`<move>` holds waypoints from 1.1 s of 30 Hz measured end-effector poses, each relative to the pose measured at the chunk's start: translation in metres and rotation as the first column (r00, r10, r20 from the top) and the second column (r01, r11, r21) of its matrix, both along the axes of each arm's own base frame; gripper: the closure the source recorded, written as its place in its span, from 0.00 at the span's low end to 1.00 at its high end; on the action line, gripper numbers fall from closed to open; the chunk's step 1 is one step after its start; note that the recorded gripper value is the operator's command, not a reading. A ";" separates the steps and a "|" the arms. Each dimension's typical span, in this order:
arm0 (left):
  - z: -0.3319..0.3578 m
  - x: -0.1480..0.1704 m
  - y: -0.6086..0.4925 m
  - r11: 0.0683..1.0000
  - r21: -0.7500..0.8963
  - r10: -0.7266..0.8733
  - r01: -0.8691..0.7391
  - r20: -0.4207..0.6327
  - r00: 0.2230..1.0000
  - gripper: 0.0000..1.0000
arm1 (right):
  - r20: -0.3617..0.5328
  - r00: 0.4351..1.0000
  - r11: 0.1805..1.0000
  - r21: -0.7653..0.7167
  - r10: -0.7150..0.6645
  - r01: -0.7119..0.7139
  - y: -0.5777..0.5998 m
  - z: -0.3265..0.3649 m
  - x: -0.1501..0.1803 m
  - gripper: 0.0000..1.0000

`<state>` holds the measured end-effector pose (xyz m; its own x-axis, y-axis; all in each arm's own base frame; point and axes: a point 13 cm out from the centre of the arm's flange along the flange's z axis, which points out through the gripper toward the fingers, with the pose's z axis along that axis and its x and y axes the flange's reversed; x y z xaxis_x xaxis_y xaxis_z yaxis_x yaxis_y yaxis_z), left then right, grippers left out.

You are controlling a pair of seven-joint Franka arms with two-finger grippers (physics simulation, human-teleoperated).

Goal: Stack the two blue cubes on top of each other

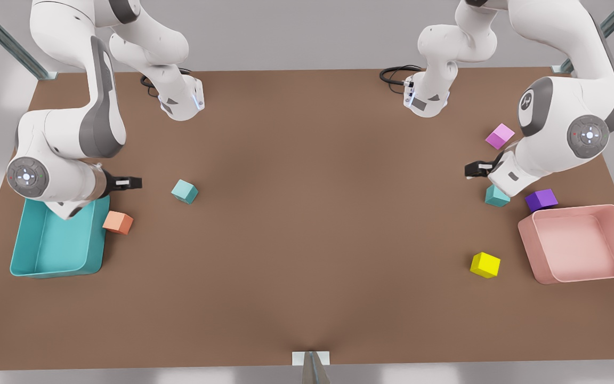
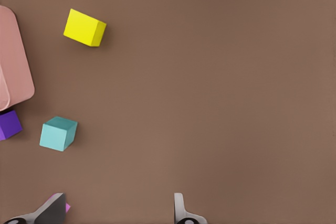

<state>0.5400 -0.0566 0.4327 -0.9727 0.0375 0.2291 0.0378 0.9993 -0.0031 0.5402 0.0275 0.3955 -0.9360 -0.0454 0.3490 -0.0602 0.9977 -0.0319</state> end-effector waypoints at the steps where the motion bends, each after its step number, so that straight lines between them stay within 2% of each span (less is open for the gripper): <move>1: -0.001 0.001 0.000 1.000 -0.001 0.000 0.000 0.000 1.000 0.00 | 0.005 1.000 1.000 0.000 0.000 0.000 0.000 0.000 0.001 0.00; 4: -0.008 0.006 0.001 1.000 -0.001 0.000 0.000 -0.015 1.000 0.00 | 0.001 1.000 1.000 -0.001 -0.004 0.004 0.000 -0.001 -0.006 0.00; 5: -0.013 0.006 0.002 1.000 0.000 0.000 0.000 -0.028 1.000 0.00 | -0.022 1.000 1.000 -0.007 -0.008 0.008 -0.003 -0.008 -0.028 0.00; 7: -0.021 0.004 0.002 1.000 0.002 -0.001 0.002 -0.054 0.999 0.00 | -0.056 0.998 1.000 -0.022 -0.015 0.014 -0.007 -0.034 -0.095 0.00; 9: -0.033 0.002 0.004 1.000 0.005 0.001 0.000 -0.085 0.996 0.00 | -0.052 0.998 0.999 -0.025 -0.037 0.036 -0.019 -0.070 -0.157 0.00; 10: -0.036 0.002 0.006 1.000 0.006 0.005 -0.004 -0.095 0.995 0.00 | -0.030 0.998 0.998 -0.023 -0.058 0.058 -0.027 -0.084 -0.172 0.00; 11: -0.038 0.001 0.011 1.000 0.006 0.012 -0.011 -0.102 0.995 0.00 | 0.001 0.998 0.997 -0.021 -0.068 0.068 -0.030 -0.093 -0.173 0.00; 13: -0.040 0.000 0.016 1.000 0.007 0.020 -0.020 -0.110 0.994 0.00 | 0.056 0.996 0.997 -0.024 -0.067 0.068 -0.026 -0.105 -0.132 0.00; 15: -0.040 -0.001 0.017 1.000 0.007 0.021 -0.020 -0.115 0.993 0.00 | 0.070 0.995 0.997 -0.029 -0.073 0.075 -0.022 -0.130 -0.104 0.00; 21: -0.046 -0.003 0.018 1.000 0.011 0.016 -0.015 -0.133 0.991 0.00 | 0.137 0.988 0.996 -0.050 -0.065 0.072 0.008 -0.184 -0.055 0.00; 25: -0.047 -0.004 0.019 1.000 0.013 0.014 -0.013 -0.137 0.991 0.00 | 0.146 0.977 0.985 -0.040 -0.158 0.165 0.003 -0.215 -0.049 0.01; 28: -0.049 -0.005 0.023 1.000 0.014 0.019 -0.017 -0.143 0.990 0.00 | 0.138 0.963 0.971 -0.021 -0.233 0.238 0.006 -0.241 -0.062 0.01; 33: -0.052 -0.005 0.024 1.000 0.014 0.018 -0.016 -0.150 0.989 0.00 | 0.152 0.948 0.959 -0.003 -0.279 0.283 0.032 -0.267 -0.085 0.01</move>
<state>0.5346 -0.0327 0.3803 -0.9278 0.0174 0.3726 0.0208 0.9998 0.0050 0.4553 0.0597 0.1287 -0.9511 0.2335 0.2024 0.2294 0.9723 -0.0435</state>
